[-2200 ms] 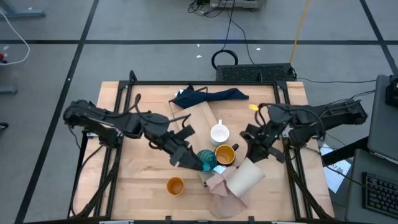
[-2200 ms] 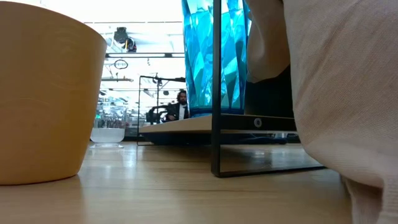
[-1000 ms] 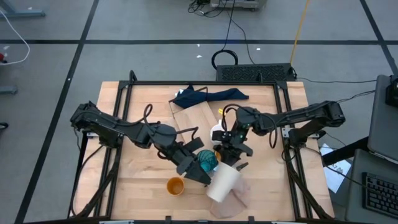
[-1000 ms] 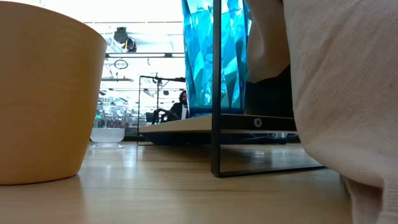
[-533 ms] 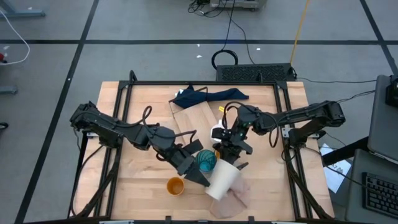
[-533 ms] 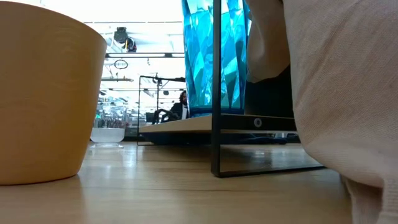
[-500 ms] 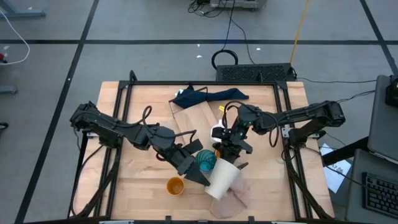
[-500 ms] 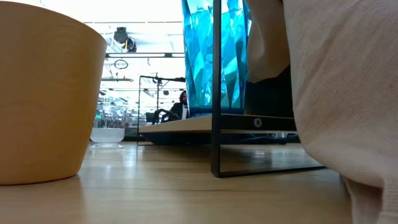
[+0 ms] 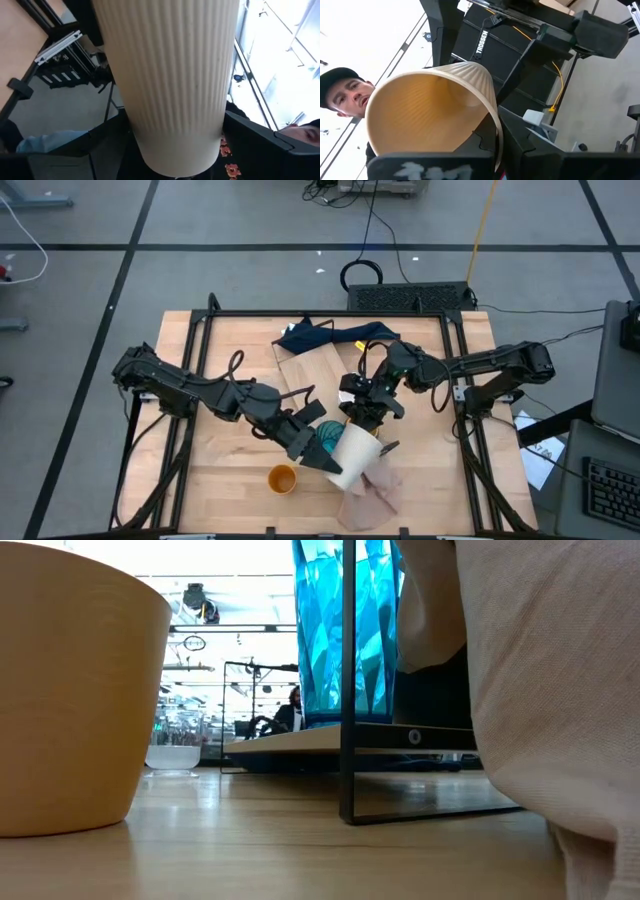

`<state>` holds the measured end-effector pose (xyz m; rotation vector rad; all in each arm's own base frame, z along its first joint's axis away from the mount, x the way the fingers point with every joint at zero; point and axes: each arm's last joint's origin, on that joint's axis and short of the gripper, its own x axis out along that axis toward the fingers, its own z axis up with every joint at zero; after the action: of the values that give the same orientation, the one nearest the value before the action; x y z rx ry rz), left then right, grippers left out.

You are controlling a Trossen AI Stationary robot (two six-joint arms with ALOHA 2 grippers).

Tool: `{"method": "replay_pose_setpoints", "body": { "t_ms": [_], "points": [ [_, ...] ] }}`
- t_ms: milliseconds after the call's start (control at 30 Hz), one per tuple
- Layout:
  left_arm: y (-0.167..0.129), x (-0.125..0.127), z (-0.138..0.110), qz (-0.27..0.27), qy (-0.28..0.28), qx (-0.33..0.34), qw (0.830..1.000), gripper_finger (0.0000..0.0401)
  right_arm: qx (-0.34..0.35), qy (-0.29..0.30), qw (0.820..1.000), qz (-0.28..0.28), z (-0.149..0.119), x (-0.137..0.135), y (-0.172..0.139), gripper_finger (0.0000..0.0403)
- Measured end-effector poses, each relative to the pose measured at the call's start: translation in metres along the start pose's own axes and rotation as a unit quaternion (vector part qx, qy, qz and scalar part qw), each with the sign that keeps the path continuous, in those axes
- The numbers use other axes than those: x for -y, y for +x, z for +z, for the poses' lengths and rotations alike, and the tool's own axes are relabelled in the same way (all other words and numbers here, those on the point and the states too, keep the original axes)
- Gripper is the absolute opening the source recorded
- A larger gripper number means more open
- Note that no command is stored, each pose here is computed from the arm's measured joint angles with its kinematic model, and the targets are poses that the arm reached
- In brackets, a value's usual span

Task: Stack small to large cups/mugs on shelf
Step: Put the white cup on the shelf

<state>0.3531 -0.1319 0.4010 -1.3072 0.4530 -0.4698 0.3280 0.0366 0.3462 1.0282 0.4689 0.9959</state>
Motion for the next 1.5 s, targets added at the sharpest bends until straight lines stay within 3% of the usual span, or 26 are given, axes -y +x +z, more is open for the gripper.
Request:
{"method": "replay_pose_setpoints", "body": {
  "t_ms": [233,567,1200,1500],
  "points": [
    [0.0,0.004,0.002,-0.019,0.017,0.009,1.0,0.0313,0.0,0.007,1.0,0.002,0.0,0.001,0.0,0.0],
    [0.014,-0.007,0.0,-0.026,-0.001,-0.007,1.0,0.0313,-0.002,0.037,0.999,-0.012,0.002,0.022,0.005,0.0],
    [0.02,-0.009,0.0,-0.043,-0.01,-0.003,0.999,0.0312,0.026,0.025,0.999,-0.015,0.005,0.022,0.005,0.0],
    [0.02,-0.009,0.0,-0.041,-0.01,-0.004,0.999,0.0273,0.026,0.022,0.999,-0.01,0.005,0.021,0.005,0.0]
  ]
}}
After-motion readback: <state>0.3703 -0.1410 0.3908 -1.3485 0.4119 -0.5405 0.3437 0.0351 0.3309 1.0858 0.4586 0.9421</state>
